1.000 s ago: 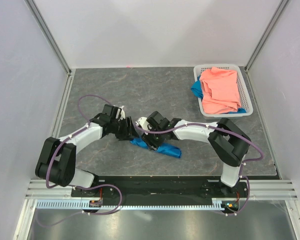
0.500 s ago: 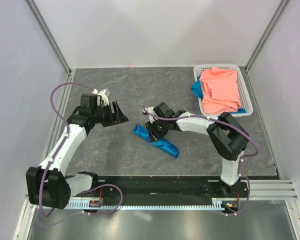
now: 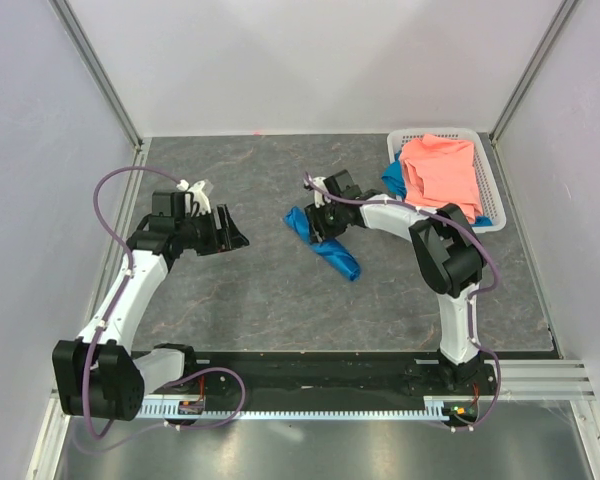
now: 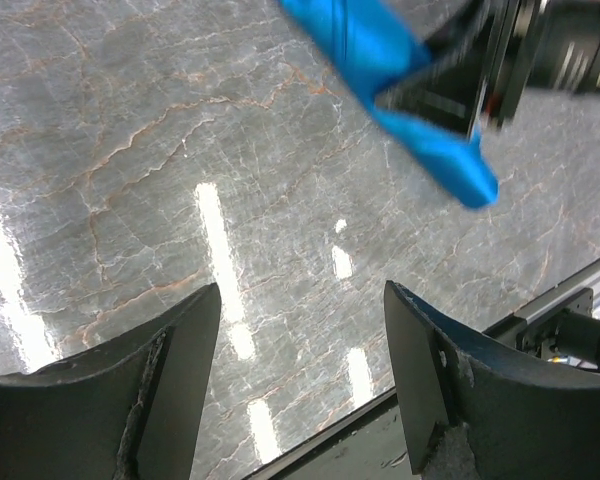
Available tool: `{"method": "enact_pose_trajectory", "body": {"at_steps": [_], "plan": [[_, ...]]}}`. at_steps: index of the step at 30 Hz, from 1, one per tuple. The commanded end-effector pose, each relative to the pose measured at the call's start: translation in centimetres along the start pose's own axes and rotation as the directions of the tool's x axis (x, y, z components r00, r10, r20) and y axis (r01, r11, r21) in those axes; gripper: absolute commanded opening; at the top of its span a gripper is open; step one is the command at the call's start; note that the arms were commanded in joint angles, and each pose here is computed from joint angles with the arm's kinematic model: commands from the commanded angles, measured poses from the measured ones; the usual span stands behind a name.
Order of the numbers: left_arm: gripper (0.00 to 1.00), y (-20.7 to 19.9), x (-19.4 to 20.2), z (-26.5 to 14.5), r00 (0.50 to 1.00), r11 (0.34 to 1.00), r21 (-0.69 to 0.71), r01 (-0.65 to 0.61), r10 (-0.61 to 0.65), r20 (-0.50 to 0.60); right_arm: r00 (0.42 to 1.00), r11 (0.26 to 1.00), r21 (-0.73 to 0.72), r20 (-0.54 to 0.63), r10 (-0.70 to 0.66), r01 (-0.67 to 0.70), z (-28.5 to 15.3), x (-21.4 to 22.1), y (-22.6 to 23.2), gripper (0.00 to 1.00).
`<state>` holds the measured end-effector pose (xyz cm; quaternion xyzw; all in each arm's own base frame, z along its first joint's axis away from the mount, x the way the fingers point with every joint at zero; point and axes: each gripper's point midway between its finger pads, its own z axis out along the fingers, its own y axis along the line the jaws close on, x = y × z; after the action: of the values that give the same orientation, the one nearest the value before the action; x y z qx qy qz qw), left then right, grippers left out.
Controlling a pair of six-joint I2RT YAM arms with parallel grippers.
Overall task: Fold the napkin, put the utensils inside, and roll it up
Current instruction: Roll the napkin with the utensil
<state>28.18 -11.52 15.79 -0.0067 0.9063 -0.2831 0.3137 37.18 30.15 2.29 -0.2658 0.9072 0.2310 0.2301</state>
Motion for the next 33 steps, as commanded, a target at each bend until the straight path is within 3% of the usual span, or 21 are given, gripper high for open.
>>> {"method": "enact_pose_trajectory", "body": {"at_steps": [1, 4, 8, 10, 16, 23, 29, 30, 33], "plan": [[0.74, -0.7, -0.4, -0.4, 0.996, 0.995, 0.059, -0.082, 0.08, 0.041, 0.985, 0.988, 0.152, -0.175, 0.006, 0.021, 1.2, 4.6, -4.9, 0.53], [0.74, -0.9, -0.7, -0.7, 0.994, 0.993, 0.064, -0.094, 0.09, 0.063, 0.988, 0.991, 0.125, -0.153, -0.035, 0.054, 0.8, 3.5, -4.5, 0.65], [0.77, -0.9, -1.2, -1.1, 0.992, 0.994, 0.059, -0.094, 0.088, 0.095, 0.991, 0.992, 0.09, -0.108, -0.08, 0.09, -0.3, 1.7, -3.5, 0.91], [0.8, -1.0, -1.4, -1.2, 0.99, 0.993, 0.063, -0.096, 0.089, 0.112, 0.992, 0.99, 0.089, -0.081, -0.1, 0.107, -0.9, 0.6, -3.2, 0.97], [0.87, -0.9, -1.6, -1.6, 0.986, 0.994, 0.058, -0.098, 0.089, 0.139, 0.987, 0.974, 0.17, 0.033, -0.16, 0.152, -4.4, -4.0, -3.3, 0.98], [0.89, -1.9, -3.3, -3.0, 0.956, 0.988, 0.07, -0.138, 0.114, 0.271, 0.955, 0.948, 0.286, 0.212, -0.208, 0.143, -12.8, -10.1, -2.8, 0.98], [0.9, -2.9, -4.3, -5.2, 0.906, 0.978, 0.055, -0.199, 0.163, 0.391, 0.884, 0.951, 0.284, 0.406, -0.233, 0.121, -20.2, -10.0, 0.1, 0.98], [0.9, -3.2, -4.6, -5.7, 0.89, 0.975, 0.05, -0.217, 0.176, 0.42, 0.882, 0.951, 0.289, 0.415, -0.225, 0.107, -19.7, -8.2, -0.3, 0.98], [0.9, -3.4, -4.9, -6.7, 0.863, 0.972, 0.032, -0.234, 0.192, 0.467, 0.804, 0.946, 0.319, 0.55, -0.226, 0.048, -23.5, -5.7, 0.1, 0.98]]}}
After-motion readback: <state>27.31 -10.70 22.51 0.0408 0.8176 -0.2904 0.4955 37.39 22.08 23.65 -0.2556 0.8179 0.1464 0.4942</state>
